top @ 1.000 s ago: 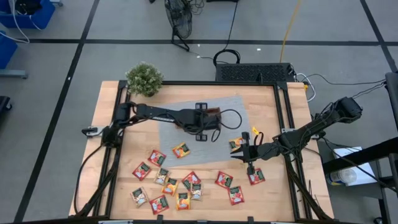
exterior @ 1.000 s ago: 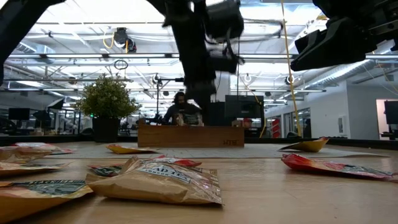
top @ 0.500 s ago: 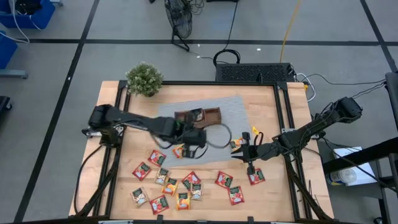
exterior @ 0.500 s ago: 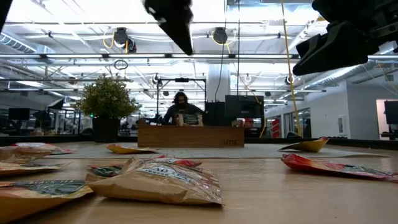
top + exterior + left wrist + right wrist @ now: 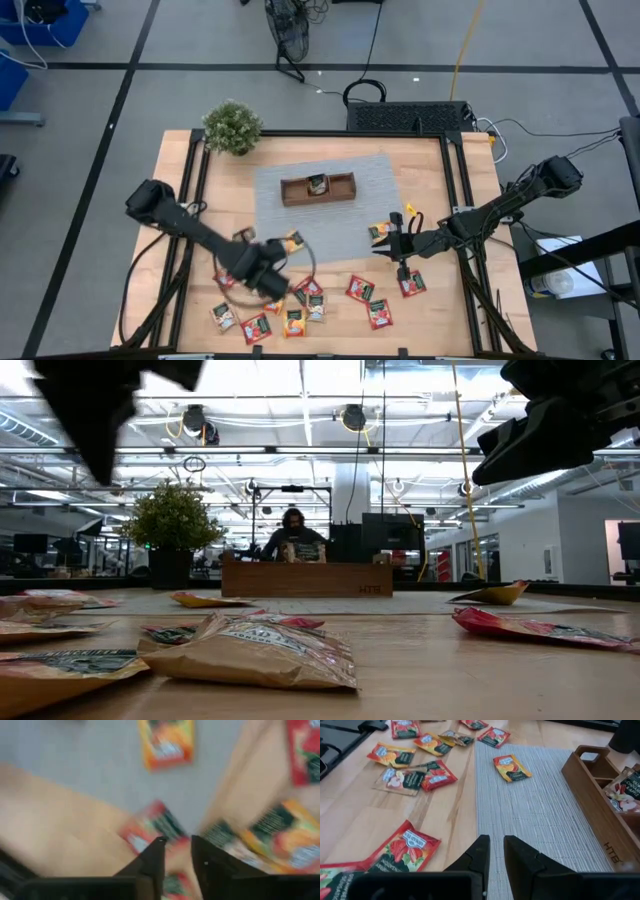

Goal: Pick & Place Tea
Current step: Put the brown tea bag into the middle section of the wooden organizer

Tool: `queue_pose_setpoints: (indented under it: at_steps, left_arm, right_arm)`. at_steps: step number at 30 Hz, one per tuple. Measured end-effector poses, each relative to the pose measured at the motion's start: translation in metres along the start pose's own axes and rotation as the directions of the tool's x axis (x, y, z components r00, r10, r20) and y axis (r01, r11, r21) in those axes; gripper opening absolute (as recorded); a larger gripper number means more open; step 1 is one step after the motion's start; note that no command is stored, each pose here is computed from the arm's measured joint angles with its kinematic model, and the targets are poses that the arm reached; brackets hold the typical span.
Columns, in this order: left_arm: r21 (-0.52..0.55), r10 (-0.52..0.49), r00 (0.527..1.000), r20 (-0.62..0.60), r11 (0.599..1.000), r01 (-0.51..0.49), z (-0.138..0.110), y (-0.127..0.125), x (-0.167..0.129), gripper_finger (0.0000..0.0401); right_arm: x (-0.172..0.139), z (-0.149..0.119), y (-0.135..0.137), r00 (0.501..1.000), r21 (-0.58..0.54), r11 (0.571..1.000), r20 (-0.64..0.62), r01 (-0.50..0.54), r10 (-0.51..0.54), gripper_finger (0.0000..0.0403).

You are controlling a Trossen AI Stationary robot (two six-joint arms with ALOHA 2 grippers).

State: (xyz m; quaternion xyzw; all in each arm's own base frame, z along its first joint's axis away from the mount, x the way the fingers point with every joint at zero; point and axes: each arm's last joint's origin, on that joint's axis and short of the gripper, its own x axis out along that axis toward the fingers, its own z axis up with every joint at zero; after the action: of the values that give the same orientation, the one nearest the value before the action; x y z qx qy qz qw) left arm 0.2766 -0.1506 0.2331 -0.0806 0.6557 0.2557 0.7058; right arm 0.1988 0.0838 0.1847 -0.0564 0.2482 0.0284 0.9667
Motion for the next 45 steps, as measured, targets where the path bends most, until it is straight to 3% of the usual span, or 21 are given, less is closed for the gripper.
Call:
queue_pose_setpoints:
  at_steps: [4, 8, 16, 24, 31, 45]
  left_arm:
    - [-0.203, -0.083, 0.994, -0.067, 0.977, 0.068, -0.022, -0.015, 0.016, 0.0172]
    - [-0.333, -0.199, 0.98, 0.0, 0.924, 0.188, -0.029, -0.031, 0.029, 0.0219]
    - [-0.543, -0.193, 0.981, 0.033, 0.82, 0.179, -0.035, -0.031, 0.047, 0.025]
    - [-0.603, -0.182, 0.983, -0.033, 0.788, 0.126, -0.041, -0.027, 0.058, 0.025]
    - [-0.623, -0.262, 0.965, -0.012, 0.757, 0.198, -0.04, -0.037, 0.058, 0.025]
    - [-0.646, -0.224, 0.967, -0.121, 0.758, 0.094, -0.046, -0.047, 0.079, 0.025]
  right_arm:
    - [0.0, 0.002, 0.0, 1.0, 0.011, 1.0, 0.021, -0.002, 0.002, 0.0043]
    - [0.0, 0.004, 0.0, 0.999, 0.012, 1.0, 0.041, -0.005, 0.004, 0.0043]
    - [0.0, 0.006, 0.001, 0.998, -0.012, 1.0, 0.059, -0.005, 0.005, 0.0043]
    - [-0.001, 0.01, 0.001, 0.995, -0.048, 0.999, 0.101, -0.003, 0.008, 0.0043]
    - [-0.001, 0.01, 0.001, 0.995, -0.039, 0.999, 0.101, -0.004, 0.008, 0.0043]
    - [0.0, 0.01, 0.001, 0.995, -0.006, 1.0, 0.097, -0.007, 0.008, 0.0043]
